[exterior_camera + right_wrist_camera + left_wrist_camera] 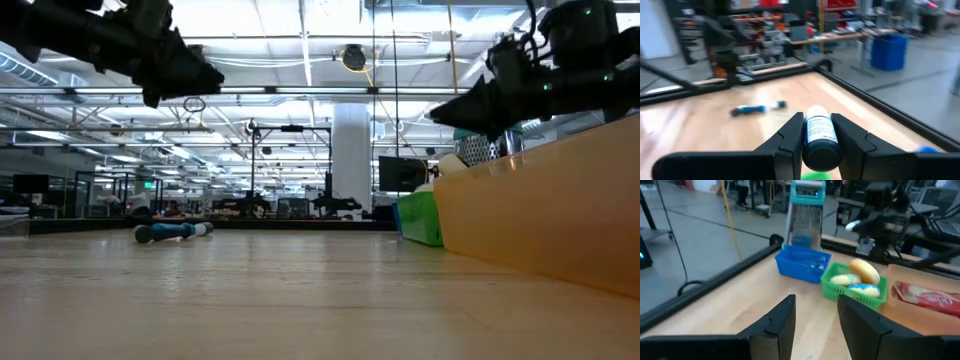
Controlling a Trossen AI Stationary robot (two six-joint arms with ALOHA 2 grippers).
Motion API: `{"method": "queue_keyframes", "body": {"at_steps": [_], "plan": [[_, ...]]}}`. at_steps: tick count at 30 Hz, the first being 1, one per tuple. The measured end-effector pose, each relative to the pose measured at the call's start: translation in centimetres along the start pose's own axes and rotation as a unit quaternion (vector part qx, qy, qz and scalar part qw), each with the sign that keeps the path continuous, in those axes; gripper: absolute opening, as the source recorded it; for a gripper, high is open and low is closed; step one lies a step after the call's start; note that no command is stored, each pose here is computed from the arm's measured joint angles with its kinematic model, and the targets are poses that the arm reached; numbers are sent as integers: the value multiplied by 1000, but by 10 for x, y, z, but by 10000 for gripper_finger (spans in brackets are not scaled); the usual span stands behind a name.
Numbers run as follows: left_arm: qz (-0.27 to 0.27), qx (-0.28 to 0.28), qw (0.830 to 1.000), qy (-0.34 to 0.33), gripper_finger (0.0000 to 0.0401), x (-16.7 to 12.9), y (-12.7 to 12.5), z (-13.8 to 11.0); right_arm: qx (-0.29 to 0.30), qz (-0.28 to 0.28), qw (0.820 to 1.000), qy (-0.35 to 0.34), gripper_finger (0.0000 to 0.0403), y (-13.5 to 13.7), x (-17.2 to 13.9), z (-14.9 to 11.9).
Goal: Pick & Place Food Item
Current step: Put the dark blue food coloring bottle into the blue bin
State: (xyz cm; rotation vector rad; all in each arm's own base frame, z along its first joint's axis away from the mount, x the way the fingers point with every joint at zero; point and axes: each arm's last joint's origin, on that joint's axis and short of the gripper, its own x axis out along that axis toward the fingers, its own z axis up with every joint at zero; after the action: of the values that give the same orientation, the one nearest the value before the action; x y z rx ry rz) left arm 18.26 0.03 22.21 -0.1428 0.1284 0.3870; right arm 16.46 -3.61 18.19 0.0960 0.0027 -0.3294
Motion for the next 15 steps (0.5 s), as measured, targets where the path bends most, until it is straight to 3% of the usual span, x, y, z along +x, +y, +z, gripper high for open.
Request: {"method": "queue_keyframes", "body": {"at_steps": [7, 15], "plan": [[2, -13, 999, -30, 145, -6, 2, 9, 37, -60, 997, 19, 75, -20, 1, -10], [2, -13, 999, -30, 145, -6, 2, 9, 48, -87, 994, 50, 75, -29, 7, -21]]}}
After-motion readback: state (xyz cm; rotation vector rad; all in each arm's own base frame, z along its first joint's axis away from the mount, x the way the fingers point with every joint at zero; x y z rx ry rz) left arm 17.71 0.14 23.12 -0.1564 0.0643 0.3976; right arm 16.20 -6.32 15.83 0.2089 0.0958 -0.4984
